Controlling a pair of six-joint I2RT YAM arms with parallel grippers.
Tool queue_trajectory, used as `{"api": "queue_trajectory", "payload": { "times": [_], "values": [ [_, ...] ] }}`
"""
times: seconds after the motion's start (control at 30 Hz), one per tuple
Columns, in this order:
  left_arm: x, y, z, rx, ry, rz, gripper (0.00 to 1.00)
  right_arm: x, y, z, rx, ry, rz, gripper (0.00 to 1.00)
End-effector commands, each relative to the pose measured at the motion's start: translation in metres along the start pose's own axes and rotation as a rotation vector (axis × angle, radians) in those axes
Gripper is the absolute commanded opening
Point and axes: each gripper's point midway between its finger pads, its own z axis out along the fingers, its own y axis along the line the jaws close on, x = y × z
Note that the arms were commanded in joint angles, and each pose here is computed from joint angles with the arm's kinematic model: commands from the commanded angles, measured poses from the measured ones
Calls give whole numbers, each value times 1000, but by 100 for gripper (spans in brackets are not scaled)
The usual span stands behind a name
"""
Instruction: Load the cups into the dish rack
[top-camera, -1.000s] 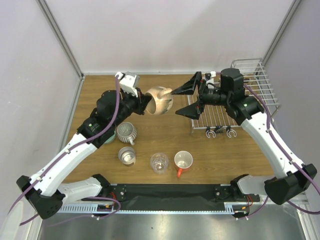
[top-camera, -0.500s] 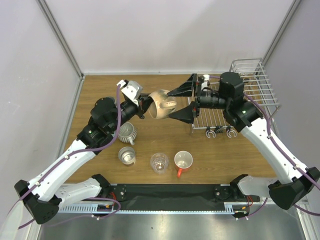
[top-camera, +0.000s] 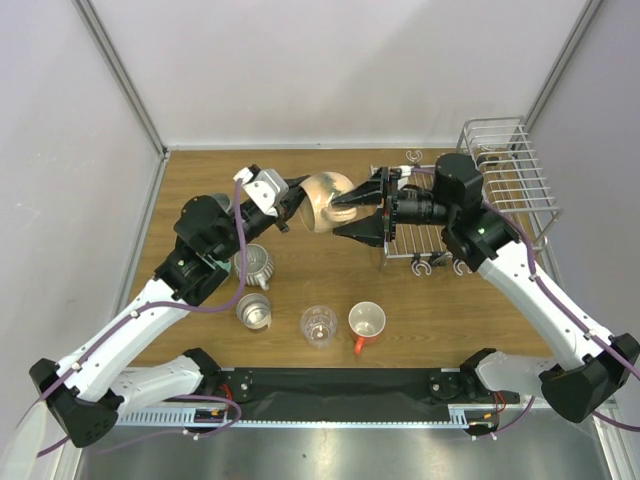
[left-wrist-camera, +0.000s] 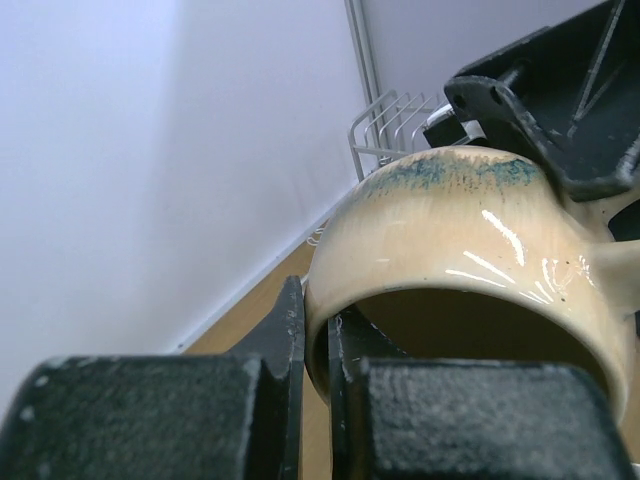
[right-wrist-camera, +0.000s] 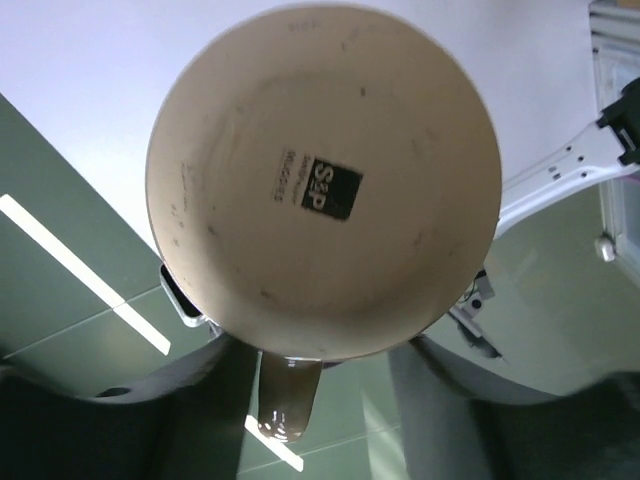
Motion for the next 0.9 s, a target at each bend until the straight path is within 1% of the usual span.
{"api": "queue_trajectory", "payload": {
  "times": [0.0,0.17,0.3,0.33,0.37,0.4,0.43,0.47,0.63,0.7,0.77,0.8,0.83,0.87],
  "values": [
    [-64,-17,1,105,-215,73,0,8,16,-1,-66,-7,21,56],
    [-60,-20,2,132,-178,142,0,13,18,3,-76,7,45,50],
    [-61,-25,2,158,-183,131,0,6,12,8,-70,6,65,47],
    [-60,-28,3,164,-177,129,0,8,16,9,-85,18,60,43],
    [-58,-28,3,164,-172,126,0,8,16,10,-84,20,60,35],
    [-59,-29,2,165,-172,126,0,8,17,10,-86,19,58,13],
    [-58,-29,2,164,-171,121,0,8,17,10,-87,17,59,5],
    [-57,-29,2,164,-168,117,0,7,17,10,-87,14,60,0],
    [-59,-29,1,161,-169,106,0,4,11,9,-90,-14,52,0],
    [-55,-28,3,151,-152,78,0,2,10,9,-83,-35,15,0],
    [-52,-20,6,107,-119,44,36,1,12,8,-69,-60,-14,0],
    [-47,-4,6,11,-92,2,53,-2,11,8,-61,-91,-70,0],
    [-40,3,5,-34,-70,-21,73,-9,3,8,-18,-127,-62,0],
    [-36,10,3,-81,-54,-31,78,-6,12,6,-24,-146,-105,0]
  ]
}}
